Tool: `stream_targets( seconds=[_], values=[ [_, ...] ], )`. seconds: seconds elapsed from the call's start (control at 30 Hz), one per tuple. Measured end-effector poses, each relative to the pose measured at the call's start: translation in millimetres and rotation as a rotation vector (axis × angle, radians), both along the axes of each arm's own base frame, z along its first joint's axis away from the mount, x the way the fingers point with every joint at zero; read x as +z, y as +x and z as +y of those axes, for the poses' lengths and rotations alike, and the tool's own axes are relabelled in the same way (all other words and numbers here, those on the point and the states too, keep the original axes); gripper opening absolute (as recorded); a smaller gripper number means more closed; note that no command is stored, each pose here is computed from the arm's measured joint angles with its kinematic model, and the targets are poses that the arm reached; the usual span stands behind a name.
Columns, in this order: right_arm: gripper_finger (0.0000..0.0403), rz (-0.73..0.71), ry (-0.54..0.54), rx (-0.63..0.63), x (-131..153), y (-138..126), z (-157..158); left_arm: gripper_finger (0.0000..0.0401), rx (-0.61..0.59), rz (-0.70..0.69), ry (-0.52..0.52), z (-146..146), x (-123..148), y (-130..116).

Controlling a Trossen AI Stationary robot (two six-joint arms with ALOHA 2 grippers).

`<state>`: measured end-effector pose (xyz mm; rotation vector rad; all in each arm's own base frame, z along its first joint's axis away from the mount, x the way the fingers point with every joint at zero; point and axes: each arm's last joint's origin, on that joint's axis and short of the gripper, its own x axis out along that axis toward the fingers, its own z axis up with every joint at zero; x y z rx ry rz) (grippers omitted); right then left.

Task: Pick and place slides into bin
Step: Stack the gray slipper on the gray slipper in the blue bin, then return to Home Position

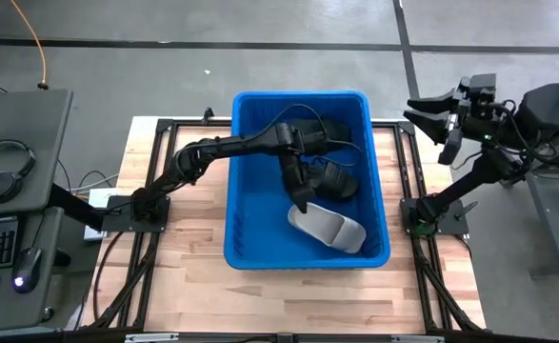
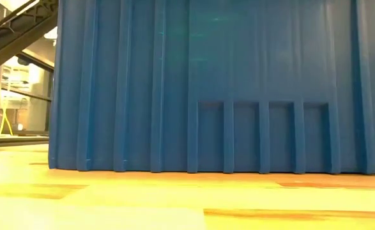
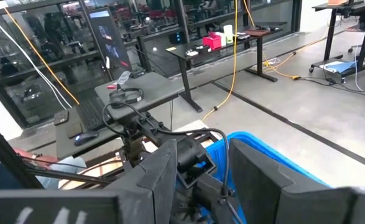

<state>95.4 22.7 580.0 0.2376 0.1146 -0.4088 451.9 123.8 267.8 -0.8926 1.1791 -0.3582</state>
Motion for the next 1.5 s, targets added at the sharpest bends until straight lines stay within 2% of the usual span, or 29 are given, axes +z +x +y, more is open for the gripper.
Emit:
stream_targets(
  seconds=[0.2,0.43,0.83,1.07,1.5],
  values=[
    [0.0138,0.006,-0.003,0.003,-0.5,2.3,1.2,0.0041,0.026,0.046,0.055,1.2,-4.5,0.2],
    [0.0138,0.009,-0.002,0.014,-0.7,3.5,2.0,0.0071,0.038,0.063,0.093,2.4,-5.4,-0.2],
    [0.0138,0.017,0.001,0.039,-1.3,5.9,3.8,0.0170,0.081,0.138,0.196,4.6,-8.1,-2.7],
    [0.0138,0.016,0.001,0.038,-1.2,5.9,3.8,0.0217,0.096,0.189,0.295,6.5,-10.1,-5.4],
    [0.0138,0.016,0.001,0.038,-1.2,5.9,3.8,0.0214,0.117,0.211,0.391,9.3,-11.2,-5.5]
  ],
)
